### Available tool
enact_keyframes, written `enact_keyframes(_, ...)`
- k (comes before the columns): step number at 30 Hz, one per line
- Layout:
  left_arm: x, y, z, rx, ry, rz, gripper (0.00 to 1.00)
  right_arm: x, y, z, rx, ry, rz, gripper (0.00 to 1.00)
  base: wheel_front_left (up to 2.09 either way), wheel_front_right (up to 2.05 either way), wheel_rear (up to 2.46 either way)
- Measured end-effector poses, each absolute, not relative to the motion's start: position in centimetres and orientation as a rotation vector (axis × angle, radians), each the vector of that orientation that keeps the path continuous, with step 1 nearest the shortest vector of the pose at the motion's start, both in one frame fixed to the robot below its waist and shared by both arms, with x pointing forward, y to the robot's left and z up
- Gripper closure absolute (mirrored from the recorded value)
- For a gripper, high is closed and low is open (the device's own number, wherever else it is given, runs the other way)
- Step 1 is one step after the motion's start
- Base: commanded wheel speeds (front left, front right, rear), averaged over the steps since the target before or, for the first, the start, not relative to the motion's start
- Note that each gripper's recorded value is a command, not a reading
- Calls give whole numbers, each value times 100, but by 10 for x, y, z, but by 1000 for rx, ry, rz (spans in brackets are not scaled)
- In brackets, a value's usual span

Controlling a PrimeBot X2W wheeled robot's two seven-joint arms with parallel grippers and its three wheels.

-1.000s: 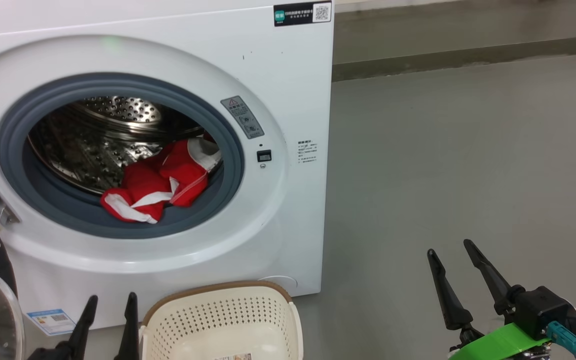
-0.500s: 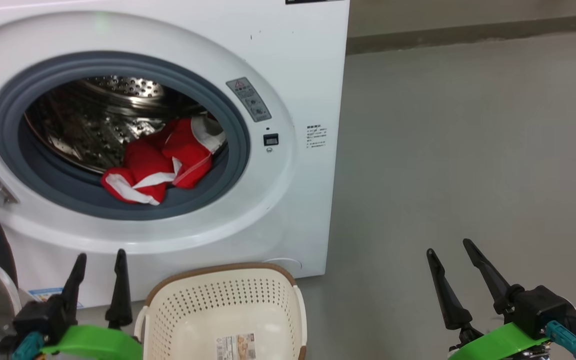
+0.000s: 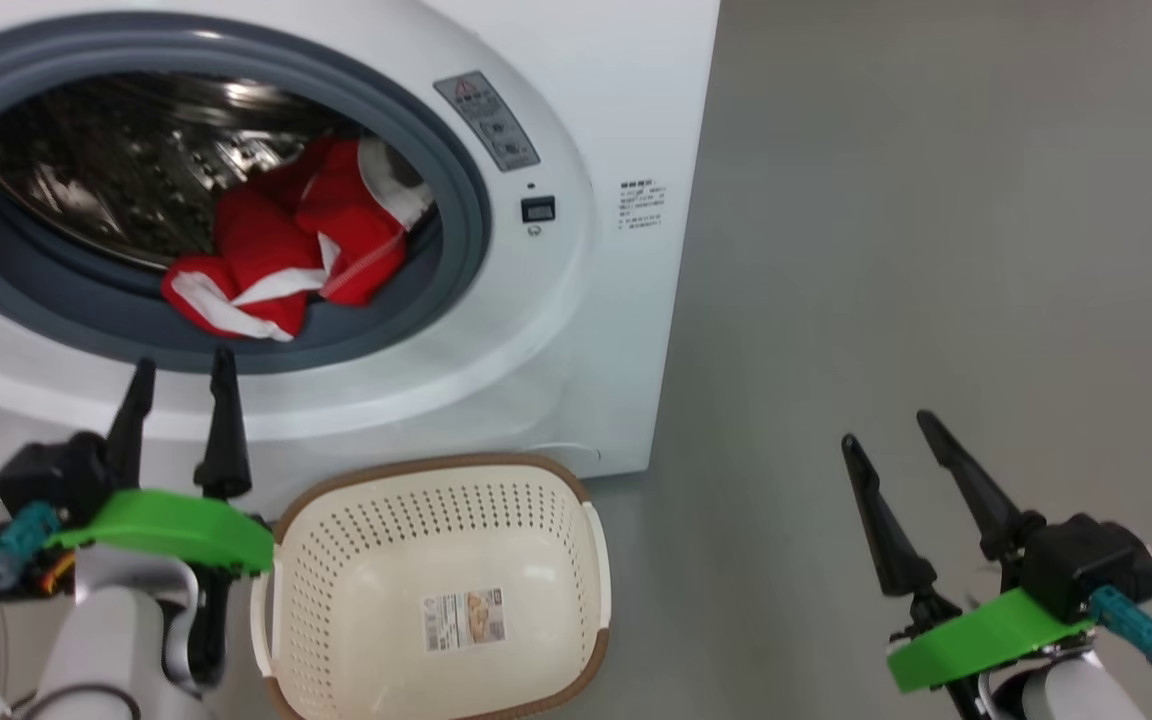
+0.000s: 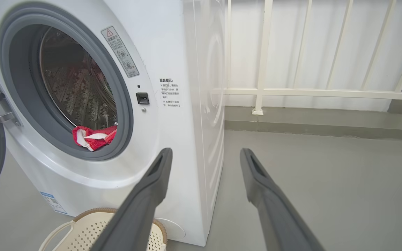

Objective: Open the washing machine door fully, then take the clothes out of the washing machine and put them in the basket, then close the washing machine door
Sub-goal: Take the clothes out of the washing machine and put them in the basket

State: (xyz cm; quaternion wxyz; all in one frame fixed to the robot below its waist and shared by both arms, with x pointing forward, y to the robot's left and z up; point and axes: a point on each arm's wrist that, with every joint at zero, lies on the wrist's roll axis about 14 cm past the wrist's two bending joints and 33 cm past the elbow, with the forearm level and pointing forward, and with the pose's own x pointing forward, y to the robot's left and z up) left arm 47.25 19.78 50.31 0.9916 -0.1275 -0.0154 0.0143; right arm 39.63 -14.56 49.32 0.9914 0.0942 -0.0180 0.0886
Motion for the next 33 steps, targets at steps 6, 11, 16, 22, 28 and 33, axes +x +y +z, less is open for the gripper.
enact_keyframes(6, 508, 199, 501, -265, -26, 45, 0, 420, -154, 494, 181, -54, 156, 0, 0, 0, 0)
enact_keyframes(11, 540, 197, 496, -278, -15, 49, 0, 428, -156, 475, 180, -10, 143, 0, 0, 0, 0)
enact_keyframes(16, 573, 194, 488, -293, 5, 45, 0, 450, -157, 470, 173, -14, 141, 0, 0, 0, 0)
enact_keyframes(22, 607, 199, 462, -285, 71, 68, 0, 468, -158, 452, 173, 11, 137, 0, 0, 0, 0)
enact_keyframes(28, 631, 202, 438, -270, 139, 86, 0, 476, -160, 433, 166, 48, 130, 0, 0, 0, 0)
enact_keyframes(33, 640, 207, 400, -199, 277, 116, 0, 474, -165, 415, 164, 92, 110, 0, 0, 0, 0)
